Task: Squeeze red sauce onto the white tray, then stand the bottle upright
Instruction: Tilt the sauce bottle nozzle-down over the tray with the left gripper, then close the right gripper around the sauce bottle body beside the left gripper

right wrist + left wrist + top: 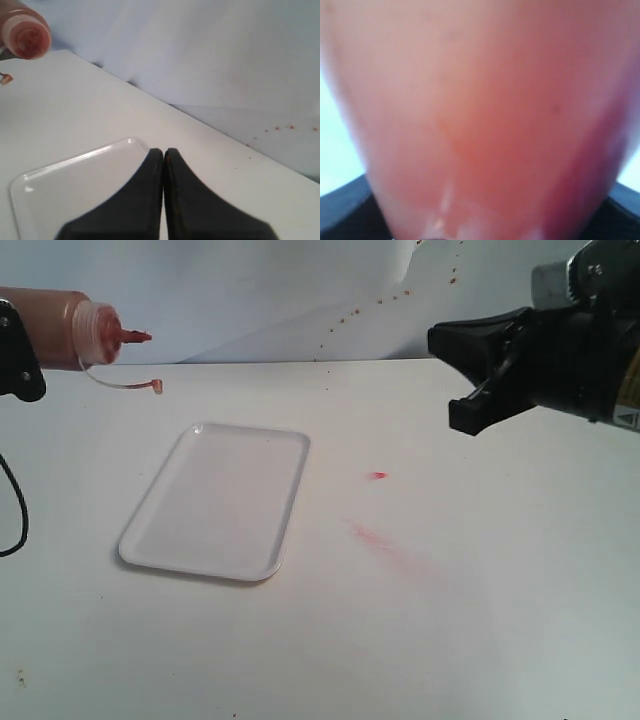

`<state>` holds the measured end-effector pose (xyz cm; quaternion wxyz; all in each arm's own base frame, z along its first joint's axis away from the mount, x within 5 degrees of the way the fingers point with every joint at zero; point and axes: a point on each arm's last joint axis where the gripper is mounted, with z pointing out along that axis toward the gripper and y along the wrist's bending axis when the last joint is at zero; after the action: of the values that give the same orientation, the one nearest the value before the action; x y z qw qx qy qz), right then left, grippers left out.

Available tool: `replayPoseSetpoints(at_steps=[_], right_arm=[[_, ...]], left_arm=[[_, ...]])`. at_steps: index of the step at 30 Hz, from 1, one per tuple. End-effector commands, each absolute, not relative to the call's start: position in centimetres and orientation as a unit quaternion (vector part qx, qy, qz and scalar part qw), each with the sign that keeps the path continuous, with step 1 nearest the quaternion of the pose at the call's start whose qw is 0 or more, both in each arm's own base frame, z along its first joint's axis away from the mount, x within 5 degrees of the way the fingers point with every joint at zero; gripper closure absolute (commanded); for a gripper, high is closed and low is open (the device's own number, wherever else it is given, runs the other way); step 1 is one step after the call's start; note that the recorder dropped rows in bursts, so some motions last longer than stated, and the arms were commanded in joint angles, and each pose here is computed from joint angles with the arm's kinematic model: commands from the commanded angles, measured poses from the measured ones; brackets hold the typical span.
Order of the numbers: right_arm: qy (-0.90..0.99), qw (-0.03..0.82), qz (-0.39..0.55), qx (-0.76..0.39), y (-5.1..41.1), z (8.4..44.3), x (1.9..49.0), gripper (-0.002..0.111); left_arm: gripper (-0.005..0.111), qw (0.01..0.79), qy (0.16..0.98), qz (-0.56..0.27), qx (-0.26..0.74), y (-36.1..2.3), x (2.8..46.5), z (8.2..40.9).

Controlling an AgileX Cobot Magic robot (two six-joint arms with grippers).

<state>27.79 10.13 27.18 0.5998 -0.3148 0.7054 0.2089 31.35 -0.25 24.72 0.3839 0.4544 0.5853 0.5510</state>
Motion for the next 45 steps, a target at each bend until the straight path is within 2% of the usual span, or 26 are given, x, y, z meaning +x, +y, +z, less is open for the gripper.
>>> replayPoseSetpoints(at_steps=[1, 3, 4, 5, 6, 8, 9, 17, 24, 29, 37, 45], right_arm=[[0.67, 0.61, 0.279, -0.319, 11.3, 26.2, 28.6, 0.106], [0.662, 0.623, 0.294, -0.297, 11.3, 26.3, 28.9, 0.092], [0.661, 0.629, 0.296, -0.282, 11.2, 26.5, 29.0, 0.077], [0.662, 0.633, 0.298, -0.27, 11.1, 26.6, 29.1, 0.067], [0.662, 0.639, 0.3, -0.252, 11.0, 26.7, 29.3, 0.043], [0.66, 0.646, 0.296, -0.245, 10.8, 26.8, 29.4, 0.019], [0.66, 0.649, 0.297, -0.235, 10.8, 26.9, 29.5, 0.015], [0.688, 0.606, 0.302, -0.262, 11.8, 26.4, 31.0, 0.015], [0.687, 0.581, 0.302, -0.316, 14.9, 26.0, 31.4, 0.015], [0.703, 0.577, 0.285, -0.302, 16.2, 27.8, 32.2, 0.015], [0.702, 0.553, 0.319, -0.315, 17.7, 31.5, 33.7, 0.017], [0.682, 0.477, 0.395, -0.389, 21.1, 31.7, 36.1, 0.018]], left_arm=[[0.107, 0.398, 0.531, 0.593, 0.456, -0.5, 31.7, 25.9], [0.107, 0.396, 0.515, 0.607, 0.458, -0.6, 32.1, 25.6], [0.107, 0.392, 0.506, 0.615, 0.46, -0.6, 32.4, 25.1], [0.107, 0.392, 0.501, 0.619, 0.46, -0.7, 32.6, 24.9], [0.107, 0.39, 0.497, 0.627, 0.455, -0.7, 33.1, 24.7], [0.107, 0.393, 0.485, 0.648, 0.436, -0.6, 33.9, 24.8], [0.107, 0.395, 0.479, 0.656, 0.429, -0.6, 34.1, 24.9], [0.107, 0.401, 0.456, 0.663, 0.437, -1.0, 34.3, 25.1], [0.107, 0.402, 0.454, 0.664, 0.438, -1.0, 34.3, 25.2], [0.107, 0.402, 0.453, 0.664, 0.438, -1.0, 34.3, 25.2], [0.107, 0.406, 0.437, 0.665, 0.449, -1.3, 34.4, 25.3], [0.107, 0.41, 0.414, 0.664, 0.469, -1.8, 34.4, 25.1]])
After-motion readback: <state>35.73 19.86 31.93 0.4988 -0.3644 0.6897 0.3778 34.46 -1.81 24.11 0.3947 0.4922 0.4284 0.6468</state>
